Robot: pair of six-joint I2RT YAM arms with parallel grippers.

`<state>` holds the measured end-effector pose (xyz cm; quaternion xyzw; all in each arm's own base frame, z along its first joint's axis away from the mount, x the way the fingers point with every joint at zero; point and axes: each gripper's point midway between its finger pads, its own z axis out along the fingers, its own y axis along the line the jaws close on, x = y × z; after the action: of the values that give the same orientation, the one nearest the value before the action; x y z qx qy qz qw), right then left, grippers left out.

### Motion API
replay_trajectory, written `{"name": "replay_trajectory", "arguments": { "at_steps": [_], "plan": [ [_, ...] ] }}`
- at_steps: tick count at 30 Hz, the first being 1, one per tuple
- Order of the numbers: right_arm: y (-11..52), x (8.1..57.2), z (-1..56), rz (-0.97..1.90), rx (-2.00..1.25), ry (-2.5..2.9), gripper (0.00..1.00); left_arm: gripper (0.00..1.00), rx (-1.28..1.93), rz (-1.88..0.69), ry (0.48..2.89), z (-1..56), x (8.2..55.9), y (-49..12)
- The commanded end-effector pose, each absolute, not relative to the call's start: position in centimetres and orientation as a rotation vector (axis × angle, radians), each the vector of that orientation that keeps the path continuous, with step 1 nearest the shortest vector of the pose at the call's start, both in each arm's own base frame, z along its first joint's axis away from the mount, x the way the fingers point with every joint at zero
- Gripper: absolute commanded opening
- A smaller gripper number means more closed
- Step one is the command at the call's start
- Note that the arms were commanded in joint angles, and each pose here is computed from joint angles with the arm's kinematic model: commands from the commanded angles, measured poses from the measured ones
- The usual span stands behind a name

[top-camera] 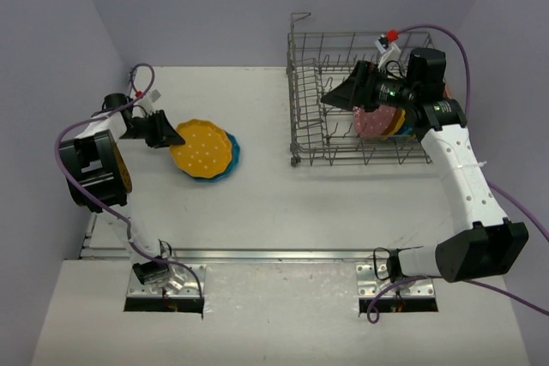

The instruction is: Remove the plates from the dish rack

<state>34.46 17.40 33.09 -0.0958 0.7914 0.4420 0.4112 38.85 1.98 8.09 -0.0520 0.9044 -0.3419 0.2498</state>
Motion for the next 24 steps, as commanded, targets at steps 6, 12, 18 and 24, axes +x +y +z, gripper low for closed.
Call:
{"name": "replay_trajectory", "arguments": {
  "at_steps": [6,12,18,24],
  "plan": [
    [17.4,34.4,33.9,1.129,-0.280,1.960,0.99,0.28,-0.085,-0.885,2.420,7.1,39.5,1.9],
    [17.4,34.5,33.8,1.130,-0.275,1.964,0.99,0.43,-0.060,-0.726,2.436,6.8,39.8,2.8],
    [17.4,34.5,33.5,1.129,-0.271,1.972,0.99,0.49,-0.011,-0.486,2.461,6.6,40.1,3.5],
    [17.4,34.5,33.4,1.126,-0.266,1.974,0.99,0.62,0.027,-0.293,2.422,7.3,40.2,3.5]
  ]
}}
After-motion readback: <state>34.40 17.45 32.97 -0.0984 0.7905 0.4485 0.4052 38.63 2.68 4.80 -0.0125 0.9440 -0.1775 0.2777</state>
